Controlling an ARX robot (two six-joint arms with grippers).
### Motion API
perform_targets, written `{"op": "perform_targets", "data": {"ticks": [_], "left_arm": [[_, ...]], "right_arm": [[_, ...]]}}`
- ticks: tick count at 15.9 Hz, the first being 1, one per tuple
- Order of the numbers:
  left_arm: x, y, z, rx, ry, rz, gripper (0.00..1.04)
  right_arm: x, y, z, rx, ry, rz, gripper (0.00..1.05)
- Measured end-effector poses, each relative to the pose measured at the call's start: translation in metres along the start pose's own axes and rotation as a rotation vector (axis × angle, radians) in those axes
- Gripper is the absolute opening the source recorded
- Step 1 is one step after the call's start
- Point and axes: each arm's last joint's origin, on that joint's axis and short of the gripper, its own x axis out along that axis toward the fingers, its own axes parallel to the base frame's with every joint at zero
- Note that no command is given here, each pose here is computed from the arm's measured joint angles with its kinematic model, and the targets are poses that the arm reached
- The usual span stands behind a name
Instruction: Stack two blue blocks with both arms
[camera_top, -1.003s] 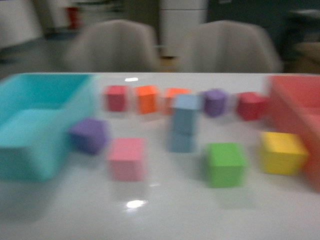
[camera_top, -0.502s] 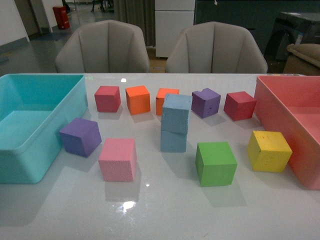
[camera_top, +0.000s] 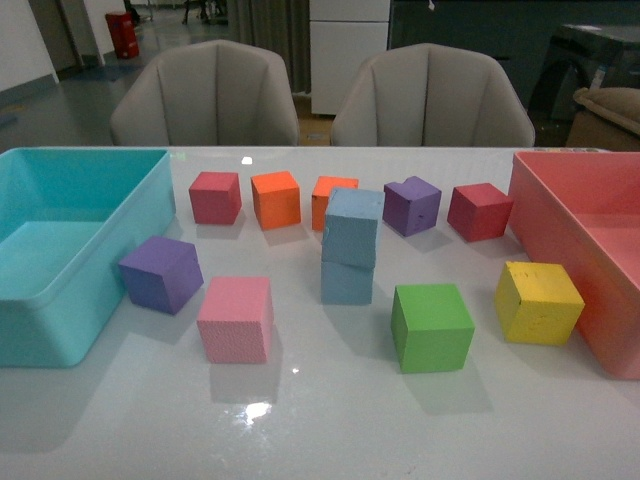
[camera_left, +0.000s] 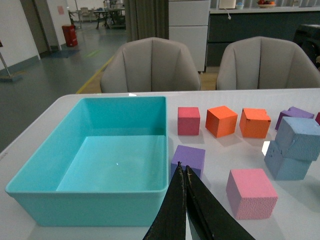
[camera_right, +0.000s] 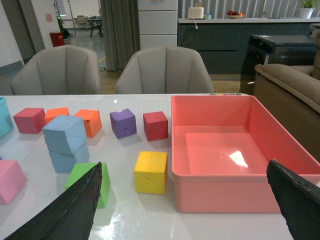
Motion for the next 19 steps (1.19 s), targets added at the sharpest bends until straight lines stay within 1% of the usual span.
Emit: {"op": "perform_targets", "data": {"ticks": [1, 2, 3, 4, 5, 8, 19], "left_arm": [[-0.003, 0.003, -0.001, -0.001, -0.001, -0.016, 0.02], [-0.006, 0.012, -0.003, -0.001, -0.002, 0.005, 0.02], [-0.008, 0.013, -0.004, -0.002, -0.026, 0.021, 0.02], [-0.010, 0.012, -0.009, -0.002, -0.014, -0.001, 0.02], [-0.012, 0.012, -0.010, -0.001, -0.009, -0.006, 0.02], [-0.018, 0.012, -0.007, -0.002, -0.026, -0.005, 0.02], [-0.030, 0.012, -0.009, -0.002, -0.015, -0.005, 0.02]], "right_arm": [[0.000, 0.000, 0.000, 0.000, 0.000, 0.000, 0.98], [0.000, 0.000, 0.000, 0.000, 0.000, 0.000, 0.98], [0.000, 0.000, 0.000, 0.000, 0.000, 0.000, 0.98], [0.000, 0.000, 0.000, 0.000, 0.000, 0.000, 0.98], [0.000, 0.000, 0.000, 0.000, 0.000, 0.000, 0.98], [0.000, 0.000, 0.000, 0.000, 0.000, 0.000, 0.98], [0.000, 0.000, 0.000, 0.000, 0.000, 0.000, 0.98]]}}
